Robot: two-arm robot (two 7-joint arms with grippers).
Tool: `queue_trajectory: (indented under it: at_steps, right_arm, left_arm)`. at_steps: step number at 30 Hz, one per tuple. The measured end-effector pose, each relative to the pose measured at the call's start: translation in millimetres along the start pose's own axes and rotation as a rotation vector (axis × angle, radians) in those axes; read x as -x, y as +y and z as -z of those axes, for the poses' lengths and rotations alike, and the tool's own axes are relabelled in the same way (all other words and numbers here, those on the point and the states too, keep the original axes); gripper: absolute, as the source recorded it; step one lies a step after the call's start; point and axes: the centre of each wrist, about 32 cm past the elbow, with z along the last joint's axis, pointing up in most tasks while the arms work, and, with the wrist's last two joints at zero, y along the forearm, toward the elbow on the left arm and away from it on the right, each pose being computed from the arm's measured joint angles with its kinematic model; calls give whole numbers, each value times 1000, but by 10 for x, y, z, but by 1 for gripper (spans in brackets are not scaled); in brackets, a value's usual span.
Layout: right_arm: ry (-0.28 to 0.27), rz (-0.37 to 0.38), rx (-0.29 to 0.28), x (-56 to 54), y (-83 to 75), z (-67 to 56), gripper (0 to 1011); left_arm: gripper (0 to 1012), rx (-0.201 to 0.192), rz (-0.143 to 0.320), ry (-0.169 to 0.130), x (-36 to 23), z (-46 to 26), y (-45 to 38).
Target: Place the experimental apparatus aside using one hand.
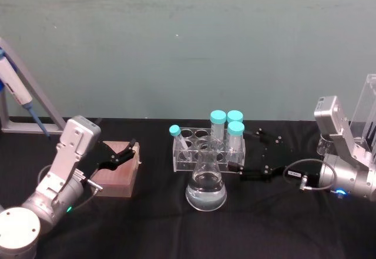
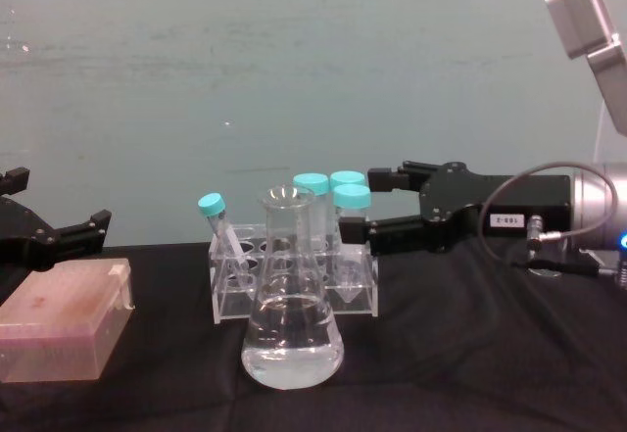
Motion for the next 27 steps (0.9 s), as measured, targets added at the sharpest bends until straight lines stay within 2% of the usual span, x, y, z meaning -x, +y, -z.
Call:
queue_trajectory:
  at_steps: [13,27]
  right_arm:
    - [1,-49,-9,-45,108,-10,1003]
    - [13,-80,10,-130,249,0,1003]
  left_arm:
    - [1000,0,0,0,0,0,0]
    - [1000,0,0,0,0,0,0]
